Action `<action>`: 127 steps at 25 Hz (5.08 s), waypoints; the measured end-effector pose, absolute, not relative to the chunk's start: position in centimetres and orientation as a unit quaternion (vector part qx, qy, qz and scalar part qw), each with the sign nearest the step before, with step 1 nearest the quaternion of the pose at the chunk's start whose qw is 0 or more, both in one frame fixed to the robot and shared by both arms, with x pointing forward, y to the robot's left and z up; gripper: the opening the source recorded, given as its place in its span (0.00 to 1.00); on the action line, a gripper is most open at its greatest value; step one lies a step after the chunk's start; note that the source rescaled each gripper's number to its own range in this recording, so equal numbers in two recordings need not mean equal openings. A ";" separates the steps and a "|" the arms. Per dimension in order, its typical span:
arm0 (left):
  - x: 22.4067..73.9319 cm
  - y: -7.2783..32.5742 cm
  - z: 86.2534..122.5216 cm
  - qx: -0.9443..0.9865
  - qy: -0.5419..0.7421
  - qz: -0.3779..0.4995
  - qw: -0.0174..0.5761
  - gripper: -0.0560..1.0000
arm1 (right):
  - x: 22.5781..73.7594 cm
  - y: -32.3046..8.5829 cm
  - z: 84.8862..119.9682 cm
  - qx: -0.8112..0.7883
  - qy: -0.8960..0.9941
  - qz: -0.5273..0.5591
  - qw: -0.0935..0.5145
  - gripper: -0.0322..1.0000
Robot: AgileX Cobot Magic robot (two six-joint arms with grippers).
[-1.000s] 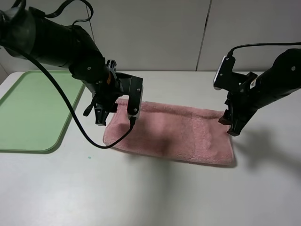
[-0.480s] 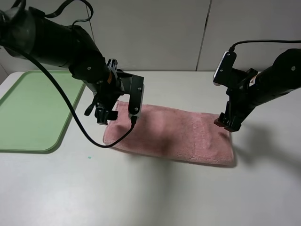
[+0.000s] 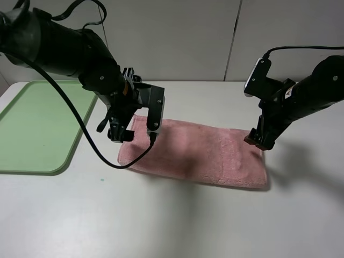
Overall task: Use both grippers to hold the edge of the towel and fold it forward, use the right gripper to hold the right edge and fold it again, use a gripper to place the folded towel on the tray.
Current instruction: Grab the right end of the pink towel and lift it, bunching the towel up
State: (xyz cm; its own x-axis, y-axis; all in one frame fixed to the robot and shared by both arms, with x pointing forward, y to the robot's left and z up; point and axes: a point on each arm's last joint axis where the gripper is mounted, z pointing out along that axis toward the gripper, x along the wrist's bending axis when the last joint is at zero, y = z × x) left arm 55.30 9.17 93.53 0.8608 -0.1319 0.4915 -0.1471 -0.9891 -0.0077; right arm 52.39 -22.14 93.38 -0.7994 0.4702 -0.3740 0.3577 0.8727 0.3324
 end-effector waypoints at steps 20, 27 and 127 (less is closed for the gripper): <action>55.3 9.1 93.5 0.964 -0.072 0.255 0.018 1.00 | 52.6 -22.1 93.5 0.219 0.937 0.129 0.238 1.00; 55.3 9.1 93.6 0.964 -0.070 0.256 0.021 1.00 | 52.5 -22.0 93.5 0.236 0.935 0.134 0.230 1.00; 29.2 28.4 111.5 0.763 0.414 0.303 0.394 0.96 | 49.3 -22.8 99.8 0.458 0.838 0.215 0.204 1.00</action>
